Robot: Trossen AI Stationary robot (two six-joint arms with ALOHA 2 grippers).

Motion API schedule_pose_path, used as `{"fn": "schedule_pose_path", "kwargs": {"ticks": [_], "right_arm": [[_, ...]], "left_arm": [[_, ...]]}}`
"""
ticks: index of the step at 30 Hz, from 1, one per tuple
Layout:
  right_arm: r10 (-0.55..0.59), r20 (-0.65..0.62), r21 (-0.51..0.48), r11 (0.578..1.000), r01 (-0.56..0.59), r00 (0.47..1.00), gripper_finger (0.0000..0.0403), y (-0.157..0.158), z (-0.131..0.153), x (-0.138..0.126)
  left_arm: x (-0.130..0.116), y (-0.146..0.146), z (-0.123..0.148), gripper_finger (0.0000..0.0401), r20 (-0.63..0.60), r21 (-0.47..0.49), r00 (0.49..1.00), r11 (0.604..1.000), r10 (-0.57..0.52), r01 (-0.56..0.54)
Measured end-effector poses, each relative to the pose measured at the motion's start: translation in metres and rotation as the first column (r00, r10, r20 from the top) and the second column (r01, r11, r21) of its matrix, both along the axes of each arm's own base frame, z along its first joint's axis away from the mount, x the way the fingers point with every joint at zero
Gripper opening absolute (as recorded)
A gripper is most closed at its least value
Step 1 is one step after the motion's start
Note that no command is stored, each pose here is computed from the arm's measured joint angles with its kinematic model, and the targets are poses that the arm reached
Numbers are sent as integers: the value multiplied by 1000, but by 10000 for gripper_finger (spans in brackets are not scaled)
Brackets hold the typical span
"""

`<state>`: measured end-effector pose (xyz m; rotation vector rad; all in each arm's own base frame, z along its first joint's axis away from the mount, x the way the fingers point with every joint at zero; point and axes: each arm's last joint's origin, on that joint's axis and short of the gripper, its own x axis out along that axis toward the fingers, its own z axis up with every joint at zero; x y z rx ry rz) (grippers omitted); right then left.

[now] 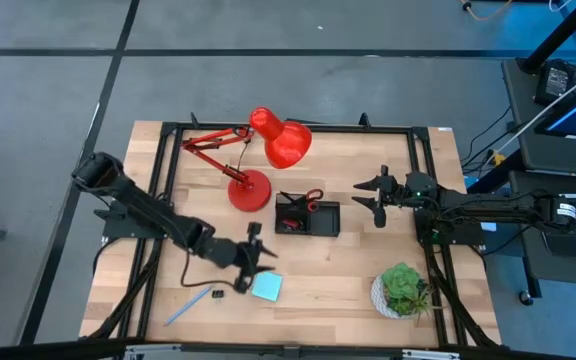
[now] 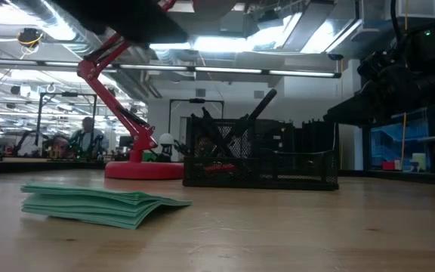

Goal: Pick and place office supplies into organizer
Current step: Put the black binder clip into the black desk organizer

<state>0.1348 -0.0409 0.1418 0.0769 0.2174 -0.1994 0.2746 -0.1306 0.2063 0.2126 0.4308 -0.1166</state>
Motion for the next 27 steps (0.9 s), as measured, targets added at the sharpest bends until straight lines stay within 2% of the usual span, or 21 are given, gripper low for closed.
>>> {"fn": "schedule_pose_path", "kwargs": {"ticks": [3, 8, 18, 22, 27], "right_arm": [[-6, 5, 24, 1000, 6, 1000, 191, 0, 0, 0], [-14, 11, 57, 998, 13, 1000, 191, 0, 0, 0], [-23, 17, 95, 995, 21, 1000, 191, 0, 0, 0], [-30, 22, 121, 992, 27, 999, 191, 0, 0, 0], [-76, 19, 113, 991, 74, 997, 191, -1, 0, 0]], "left_arm": [[-7, -15, 1, 138, -40, -62, 999, 998, -18, 16], [-25, -34, -7, 138, -174, -151, 984, 988, -32, 5], [-62, -55, -26, 138, -467, -277, 884, 954, -27, -118], [-72, -62, -28, 138, -514, -313, 856, 939, -44, -139], [-81, -71, -28, 138, -523, -327, 850, 936, -62, -133]]}}
